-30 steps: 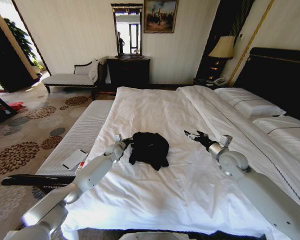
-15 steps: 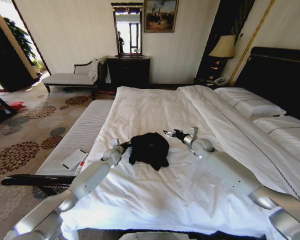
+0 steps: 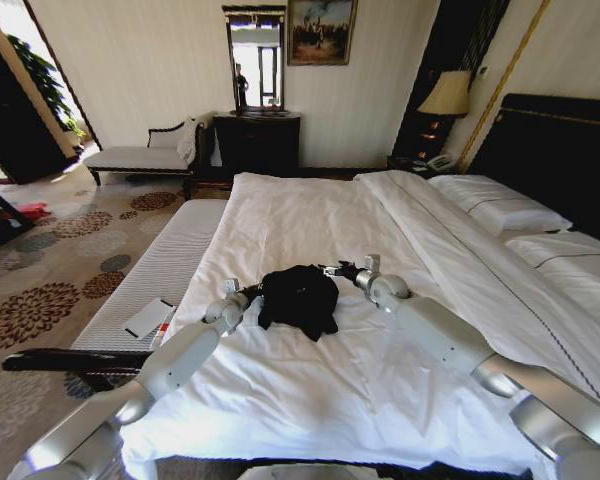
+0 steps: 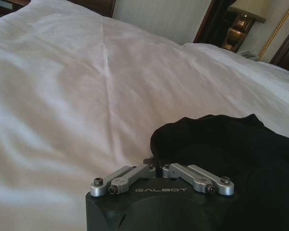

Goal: Fold the clothes on the bed.

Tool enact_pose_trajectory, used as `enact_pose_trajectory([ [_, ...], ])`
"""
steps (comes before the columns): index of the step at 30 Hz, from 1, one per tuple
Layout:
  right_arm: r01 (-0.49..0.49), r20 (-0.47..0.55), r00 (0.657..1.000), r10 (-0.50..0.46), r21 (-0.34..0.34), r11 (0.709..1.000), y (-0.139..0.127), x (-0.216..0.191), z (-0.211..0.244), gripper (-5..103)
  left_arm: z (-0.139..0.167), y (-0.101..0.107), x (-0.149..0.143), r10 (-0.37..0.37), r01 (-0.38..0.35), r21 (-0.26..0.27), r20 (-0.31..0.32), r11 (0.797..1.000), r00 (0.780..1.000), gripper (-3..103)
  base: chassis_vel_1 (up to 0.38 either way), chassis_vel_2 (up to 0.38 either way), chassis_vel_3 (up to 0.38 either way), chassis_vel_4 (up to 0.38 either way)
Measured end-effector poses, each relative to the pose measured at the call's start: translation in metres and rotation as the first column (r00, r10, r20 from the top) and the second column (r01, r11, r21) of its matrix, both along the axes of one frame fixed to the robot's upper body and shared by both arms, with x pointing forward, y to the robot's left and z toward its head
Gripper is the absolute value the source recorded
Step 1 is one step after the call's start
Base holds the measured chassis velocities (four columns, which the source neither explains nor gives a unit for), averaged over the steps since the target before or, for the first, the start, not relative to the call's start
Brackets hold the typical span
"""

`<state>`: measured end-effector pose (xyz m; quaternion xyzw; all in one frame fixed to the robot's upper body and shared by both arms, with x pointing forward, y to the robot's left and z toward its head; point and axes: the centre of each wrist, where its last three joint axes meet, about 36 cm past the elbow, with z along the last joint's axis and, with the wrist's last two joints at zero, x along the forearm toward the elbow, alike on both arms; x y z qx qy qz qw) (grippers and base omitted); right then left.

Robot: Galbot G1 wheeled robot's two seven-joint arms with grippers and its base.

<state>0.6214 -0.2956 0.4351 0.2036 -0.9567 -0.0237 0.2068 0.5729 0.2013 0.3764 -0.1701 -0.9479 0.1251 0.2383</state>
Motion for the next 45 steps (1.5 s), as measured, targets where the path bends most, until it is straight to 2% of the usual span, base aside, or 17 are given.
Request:
enact_pose_trajectory([
  [1,0.005,-0.002,1.0,-0.005,-0.005,1.0,-0.002,0.006,0.0,103,0.001,0.0,0.0,-0.003,0.003,0.0,0.002,1.0,1.0,1,0.0,0.0,0.0,0.0],
  [7,0.016,-0.013,1.0,-0.016,-0.028,0.999,-0.008,0.017,-0.007,96,0.007,0.0,-0.001,-0.003,0.003,-0.003,0.01,1.0,1.0,1,0.0,0.0,0.0,0.0],
  [11,0.012,-0.023,1.0,-0.013,-0.042,0.999,-0.01,0.018,-0.016,96,0.007,0.001,-0.004,-0.002,0.002,-0.003,0.009,1.0,1.0,1,0.0,0.0,0.0,0.0],
  [29,-0.028,-0.06,0.998,0.025,-0.042,0.999,0.01,0.011,-0.032,85,0.0,0.005,-0.01,0.003,-0.003,0.007,-0.001,1.0,1.0,1,0.0,0.0,0.0,0.0],
  [32,-0.035,-0.062,0.998,0.032,-0.047,0.998,0.012,0.012,-0.034,71,0.0,0.005,-0.009,0.003,-0.003,0.01,0.003,1.0,1.0,1,0.0,0.0,0.0,0.0],
  [33,-0.035,-0.062,0.998,0.032,-0.047,0.998,0.012,0.012,-0.034,71,0.0,0.005,-0.009,0.003,-0.003,0.01,0.003,1.0,1.0,1,0.0,0.0,0.0,0.0],
  [35,-0.04,-0.061,0.997,0.037,-0.054,0.998,0.013,0.011,-0.034,61,0.001,0.006,-0.008,0.004,-0.004,0.011,0.005,1.0,1.0,1,0.0,0.0,0.0,0.0],
  [38,-0.043,-0.059,0.997,0.04,-0.057,0.997,0.013,0.011,-0.034,55,0.001,0.007,-0.007,0.008,-0.009,0.011,0.007,1.0,1.0,1,0.0,0.0,0.0,0.0],
  [41,-0.045,-0.058,0.997,0.042,-0.055,0.997,0.013,0.011,-0.033,38,0.001,0.008,-0.006,0.012,-0.012,0.01,0.008,1.0,1.0,1,0.0,0.0,0.0,0.0],
  [42,-0.044,-0.058,0.997,0.041,-0.052,0.998,0.012,0.011,-0.032,38,0.001,0.008,-0.006,0.013,-0.013,0.009,0.008,1.0,1.0,1,0.0,0.0,0.0,0.0],
  [44,-0.041,-0.056,0.998,0.039,-0.049,0.998,0.012,0.013,-0.03,28,-0.001,0.007,-0.008,0.013,-0.013,0.008,0.004,1.0,1.0,1,0.0,0.0,0.0,0.0],
  [45,-0.041,-0.056,0.998,0.039,-0.049,0.998,0.012,0.013,-0.03,28,-0.001,0.007,-0.008,0.013,-0.013,0.008,0.004,1.0,1.0,1,0.0,0.0,0.0,0.0],
])
